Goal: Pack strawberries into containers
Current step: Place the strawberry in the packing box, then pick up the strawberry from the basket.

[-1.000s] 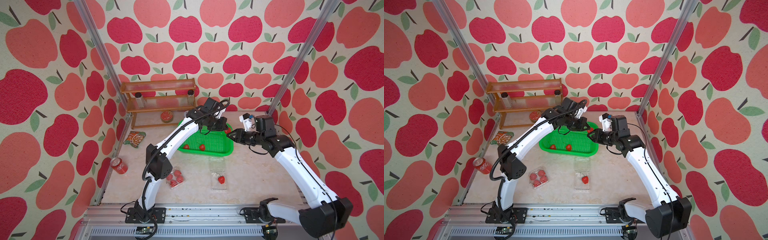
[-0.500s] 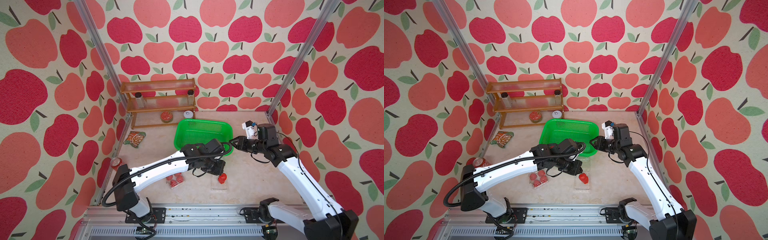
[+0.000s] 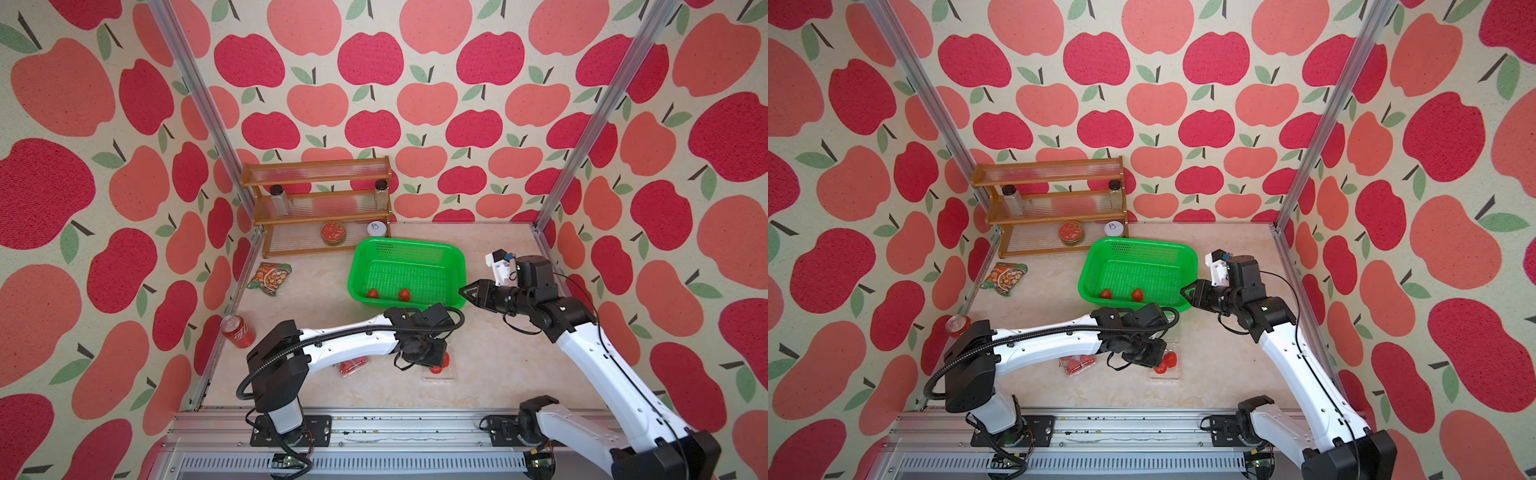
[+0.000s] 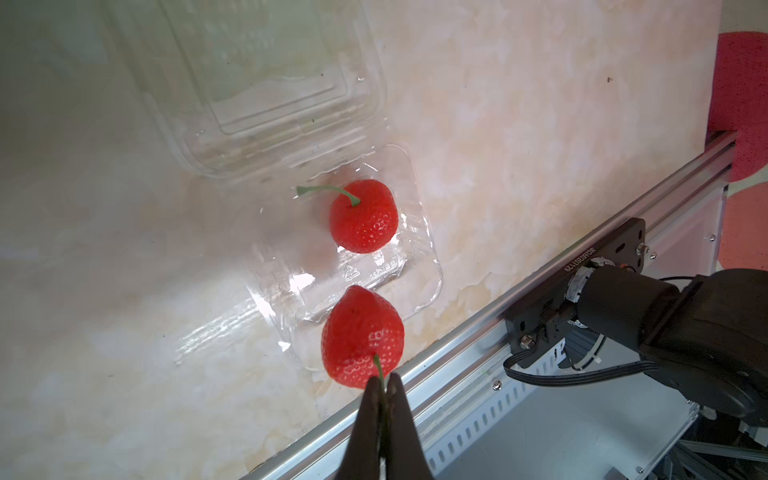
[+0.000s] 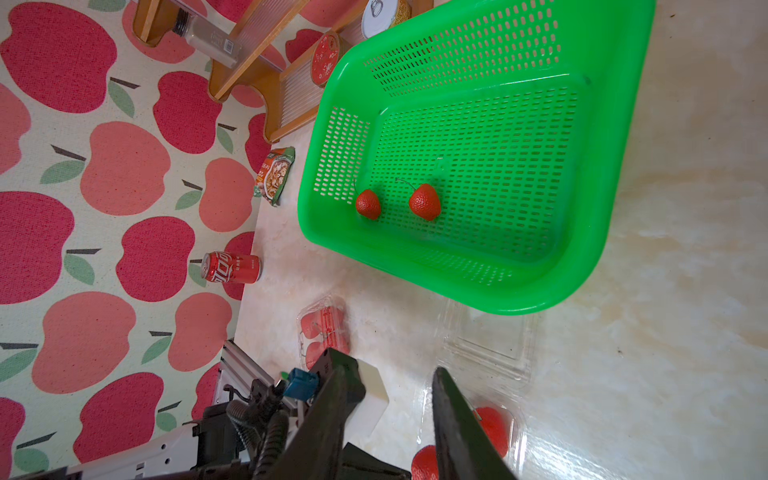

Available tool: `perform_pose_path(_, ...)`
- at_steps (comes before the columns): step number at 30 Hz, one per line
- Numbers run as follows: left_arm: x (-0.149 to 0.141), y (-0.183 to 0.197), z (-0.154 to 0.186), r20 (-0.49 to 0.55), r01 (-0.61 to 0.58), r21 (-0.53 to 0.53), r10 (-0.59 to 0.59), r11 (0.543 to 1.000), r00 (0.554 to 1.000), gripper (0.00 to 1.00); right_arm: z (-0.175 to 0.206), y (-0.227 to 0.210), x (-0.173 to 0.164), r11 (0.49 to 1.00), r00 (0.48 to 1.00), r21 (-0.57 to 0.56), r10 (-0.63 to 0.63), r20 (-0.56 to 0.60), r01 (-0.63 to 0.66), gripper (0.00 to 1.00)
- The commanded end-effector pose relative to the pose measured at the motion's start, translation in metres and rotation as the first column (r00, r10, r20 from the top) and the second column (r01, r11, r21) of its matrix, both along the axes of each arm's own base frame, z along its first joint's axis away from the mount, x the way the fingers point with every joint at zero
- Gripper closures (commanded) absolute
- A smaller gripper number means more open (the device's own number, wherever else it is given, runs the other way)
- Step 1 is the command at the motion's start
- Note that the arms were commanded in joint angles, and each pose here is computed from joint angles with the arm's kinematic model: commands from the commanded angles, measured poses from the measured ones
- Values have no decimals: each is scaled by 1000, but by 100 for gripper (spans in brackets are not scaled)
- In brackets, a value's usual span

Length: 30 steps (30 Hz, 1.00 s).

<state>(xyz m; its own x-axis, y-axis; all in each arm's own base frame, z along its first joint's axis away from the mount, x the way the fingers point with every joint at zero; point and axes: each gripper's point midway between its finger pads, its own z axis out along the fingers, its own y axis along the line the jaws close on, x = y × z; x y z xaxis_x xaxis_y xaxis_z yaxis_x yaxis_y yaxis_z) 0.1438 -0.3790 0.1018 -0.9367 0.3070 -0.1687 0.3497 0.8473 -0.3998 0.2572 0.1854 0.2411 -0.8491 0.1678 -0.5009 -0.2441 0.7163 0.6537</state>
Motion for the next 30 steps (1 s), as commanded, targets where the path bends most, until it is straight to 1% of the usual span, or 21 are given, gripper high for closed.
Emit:
perform_pose_path(1,8,-2,-7,8,-15,13,15,1000,1000,98,-5,2,-3,1000,1000,6,8,-30,-8,63)
perform_pose_path(2,8,-1,-9,6,-18,20,18,1000,1000,91,-5,3,-3,1000,999,6,10,-30,-10,63)
perform_pose_path(3,9,0,-9,4,-20,22,20,1000,1000,80,-5,3,-2,1000,999,6,9,-32,-9,63)
perform_pose_path(4,10,0,-8,5,-24,18,23,1000,1000,74,-6,3,-1,1000,999,7,10,-34,-10,63)
perform_pose_path(5,11,-1,-5,11,-21,8,21,1000,1000,67,-6,4,-1,1000,999,8,12,-36,-12,63)
perform_pose_path(6,12,-2,-1,16,-19,-4,19,1000,1000,57,-6,5,0,1000,999,9,16,-36,-16,63)
perform_pose_path(7,13,-3,6,18,-21,-24,22,999,1000,50,-6,7,0,1000,999,3,24,-32,-24,63)
perform_pose_path(10,19,-11,37,35,-33,-113,37,993,999,40,-5,16,-1,996,998,-70,63,-3,-63,61)
perform_pose_path(11,22,-12,50,54,-35,-142,43,989,998,39,-5,22,1,993,997,-89,79,1,-79,60)
perform_pose_path(13,30,-8,78,94,-50,-191,69,980,993,38,-5,36,6,990,994,-90,110,7,-109,58)
perform_pose_path(15,42,7,99,128,-93,-212,122,973,984,38,-7,50,13,987,991,-86,133,6,-132,57)
perform_pose_path(18,65,48,119,145,-212,-224,248,951,958,38,-10,77,31,981,984,-82,179,5,-178,53)
perform_pose_path(19,74,65,123,154,-264,-222,301,939,941,38,-12,86,38,978,982,-86,190,5,-189,51)
perform_pose_path(21,93,98,125,172,-360,-220,400,907,900,38,-18,104,49,971,975,-85,222,-9,-222,45)
perform_pose_path(23,114,134,121,167,-487,-213,522,847,836,38,-32,125,63,964,968,-86,248,-43,-251,38)
perform_pose_path(26,138,170,117,169,-589,-224,626,777,761,38,-52,151,81,954,957,-93,279,-72,-285,38)
perform_pose_path(28,150,180,113,175,-608,-218,643,763,745,38,-68,160,92,950,953,-105,284,-109,-295,38)
perform_pose_path(30,162,187,108,162,-619,-202,649,759,743,38,-82,164,101,945,949,-132,282,-143,-300,38)
